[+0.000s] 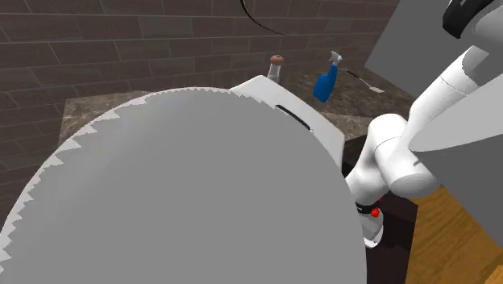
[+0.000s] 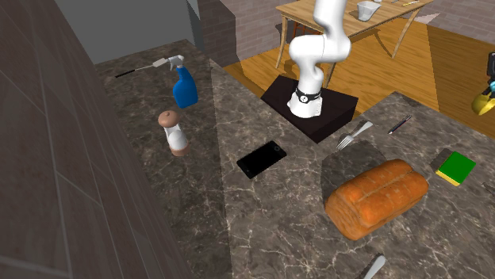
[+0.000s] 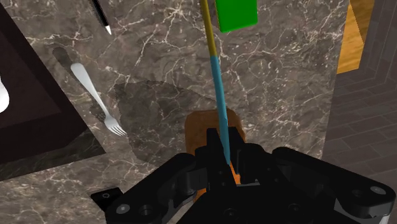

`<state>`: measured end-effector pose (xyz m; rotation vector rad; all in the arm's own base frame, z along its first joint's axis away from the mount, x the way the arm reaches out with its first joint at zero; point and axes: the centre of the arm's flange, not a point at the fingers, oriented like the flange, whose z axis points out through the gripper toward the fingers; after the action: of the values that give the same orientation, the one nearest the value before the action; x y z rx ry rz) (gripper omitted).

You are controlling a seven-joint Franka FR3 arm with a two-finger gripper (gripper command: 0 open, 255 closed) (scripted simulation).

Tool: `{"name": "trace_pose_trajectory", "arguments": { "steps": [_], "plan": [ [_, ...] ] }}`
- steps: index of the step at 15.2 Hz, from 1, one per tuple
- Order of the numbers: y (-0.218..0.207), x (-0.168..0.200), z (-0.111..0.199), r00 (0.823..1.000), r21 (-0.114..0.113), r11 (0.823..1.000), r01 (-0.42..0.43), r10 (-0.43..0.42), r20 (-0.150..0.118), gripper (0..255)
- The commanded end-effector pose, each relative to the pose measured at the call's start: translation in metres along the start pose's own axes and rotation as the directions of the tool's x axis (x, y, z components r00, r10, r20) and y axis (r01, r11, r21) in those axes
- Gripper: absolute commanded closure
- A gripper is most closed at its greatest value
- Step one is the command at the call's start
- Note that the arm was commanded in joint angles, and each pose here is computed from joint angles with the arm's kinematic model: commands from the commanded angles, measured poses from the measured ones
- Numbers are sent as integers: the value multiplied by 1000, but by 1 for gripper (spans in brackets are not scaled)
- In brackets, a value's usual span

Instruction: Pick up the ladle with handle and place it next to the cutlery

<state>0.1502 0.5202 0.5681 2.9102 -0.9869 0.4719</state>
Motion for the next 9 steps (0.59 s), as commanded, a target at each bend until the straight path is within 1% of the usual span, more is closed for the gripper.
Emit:
{"name": "trace_pose_trajectory", "arguments": {
  "steps": [1,9],
  "plan": [
    [1,-2,11,1000,0,1000,0,0,0,255],
    [4,-15,52,1000,0,1000,0,0,0,255]
  ]
}}
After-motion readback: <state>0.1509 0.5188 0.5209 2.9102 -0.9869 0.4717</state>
